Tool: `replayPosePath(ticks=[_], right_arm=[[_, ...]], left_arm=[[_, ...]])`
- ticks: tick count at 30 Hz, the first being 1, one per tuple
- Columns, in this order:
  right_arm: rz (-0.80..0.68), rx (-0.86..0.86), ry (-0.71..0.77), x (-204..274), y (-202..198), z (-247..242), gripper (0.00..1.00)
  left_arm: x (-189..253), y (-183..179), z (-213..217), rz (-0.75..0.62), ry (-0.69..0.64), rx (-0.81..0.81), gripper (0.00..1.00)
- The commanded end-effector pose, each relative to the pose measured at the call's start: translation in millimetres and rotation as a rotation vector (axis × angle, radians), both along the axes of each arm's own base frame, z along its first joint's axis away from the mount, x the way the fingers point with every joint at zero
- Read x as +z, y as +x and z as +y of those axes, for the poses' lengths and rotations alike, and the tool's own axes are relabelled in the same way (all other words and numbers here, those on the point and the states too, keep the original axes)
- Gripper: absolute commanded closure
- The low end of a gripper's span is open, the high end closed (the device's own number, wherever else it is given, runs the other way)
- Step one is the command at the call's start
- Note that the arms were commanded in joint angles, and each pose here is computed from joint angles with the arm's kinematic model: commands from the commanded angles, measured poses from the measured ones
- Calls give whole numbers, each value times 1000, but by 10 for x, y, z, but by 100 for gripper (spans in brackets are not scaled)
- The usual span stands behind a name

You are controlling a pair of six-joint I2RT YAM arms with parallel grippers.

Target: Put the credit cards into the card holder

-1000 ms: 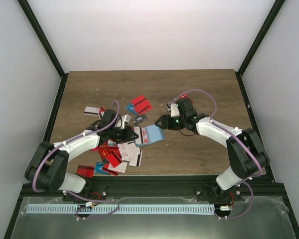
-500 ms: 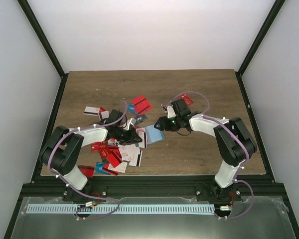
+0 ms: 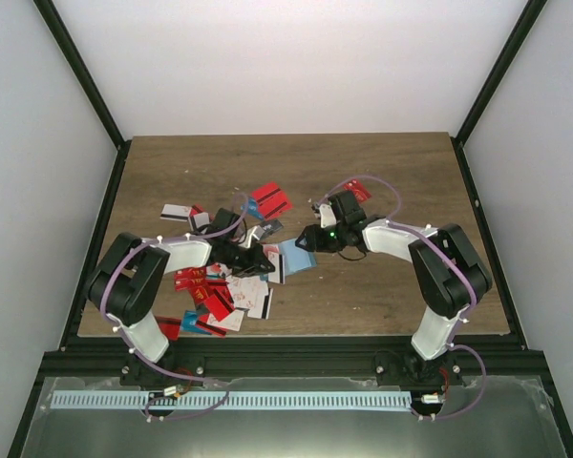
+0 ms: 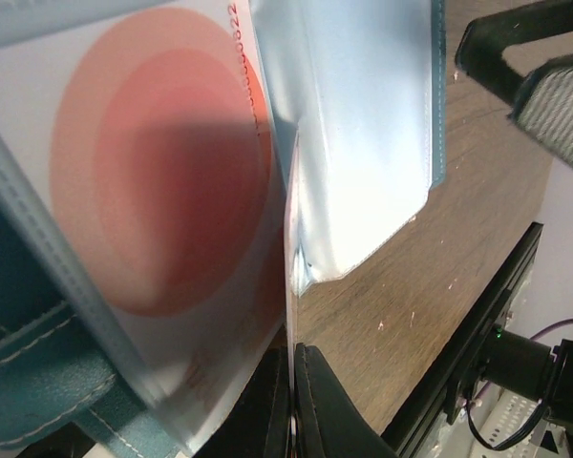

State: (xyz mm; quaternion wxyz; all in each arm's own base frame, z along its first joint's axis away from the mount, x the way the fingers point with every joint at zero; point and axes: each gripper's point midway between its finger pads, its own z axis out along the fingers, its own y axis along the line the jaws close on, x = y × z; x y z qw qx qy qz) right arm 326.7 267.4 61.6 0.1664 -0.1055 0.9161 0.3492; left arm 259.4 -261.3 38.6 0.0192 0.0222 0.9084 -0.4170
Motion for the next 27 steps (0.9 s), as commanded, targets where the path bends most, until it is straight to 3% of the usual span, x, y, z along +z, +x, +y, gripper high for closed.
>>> replayPosePath(ticks=[1,27], right_arm=[[25,20,10,-127,-59,-4,55],[71,36,-12,-342,-191,-55,59]], left_arm=[[32,95,-48,-26,-16,-8,96],[-25,273,-124,-31,-10,-8,96]])
